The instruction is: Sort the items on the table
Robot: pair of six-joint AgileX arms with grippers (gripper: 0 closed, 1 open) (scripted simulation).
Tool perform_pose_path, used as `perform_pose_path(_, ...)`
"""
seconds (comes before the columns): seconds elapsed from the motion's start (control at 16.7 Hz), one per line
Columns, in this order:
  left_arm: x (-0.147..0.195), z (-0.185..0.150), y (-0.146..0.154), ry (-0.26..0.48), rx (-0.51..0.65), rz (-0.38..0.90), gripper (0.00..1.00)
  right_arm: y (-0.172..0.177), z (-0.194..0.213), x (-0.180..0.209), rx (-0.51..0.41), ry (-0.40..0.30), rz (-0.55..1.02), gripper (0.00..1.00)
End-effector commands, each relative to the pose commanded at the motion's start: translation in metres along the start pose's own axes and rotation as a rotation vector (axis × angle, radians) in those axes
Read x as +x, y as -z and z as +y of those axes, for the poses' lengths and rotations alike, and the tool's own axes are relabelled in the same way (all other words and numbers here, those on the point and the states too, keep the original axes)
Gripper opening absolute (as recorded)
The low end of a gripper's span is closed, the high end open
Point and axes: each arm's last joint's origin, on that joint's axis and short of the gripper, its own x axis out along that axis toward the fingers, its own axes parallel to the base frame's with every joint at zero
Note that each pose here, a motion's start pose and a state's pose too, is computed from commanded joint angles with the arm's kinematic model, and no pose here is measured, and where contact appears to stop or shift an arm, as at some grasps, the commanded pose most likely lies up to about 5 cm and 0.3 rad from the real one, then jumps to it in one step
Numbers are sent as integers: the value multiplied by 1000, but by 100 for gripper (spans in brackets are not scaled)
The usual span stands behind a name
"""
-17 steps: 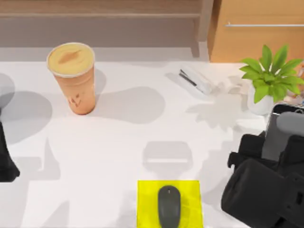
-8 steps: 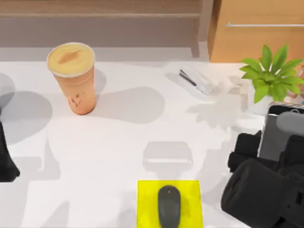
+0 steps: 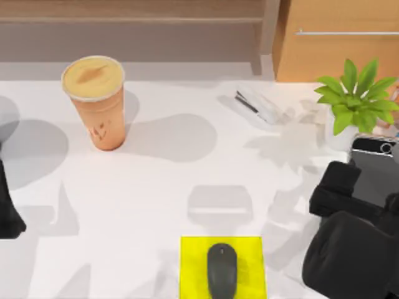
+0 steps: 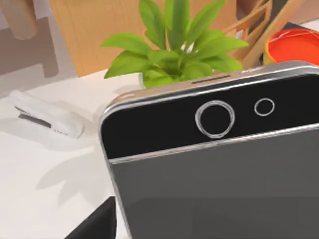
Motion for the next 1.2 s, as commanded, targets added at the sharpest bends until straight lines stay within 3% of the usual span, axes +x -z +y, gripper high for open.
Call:
perform_pose_path(0.54, 0, 0, 0, 0, 0, 0, 100, 25, -7, -8, -160, 32, 33, 100)
perform_pose_path(1.02, 0, 0, 0, 0, 0, 0, 100, 25, -6, -7, -152, 36, 36, 100)
perform_pose_path(1.2, 0, 0, 0, 0, 0, 0, 100, 6, -11, 0, -61, 29, 106, 100)
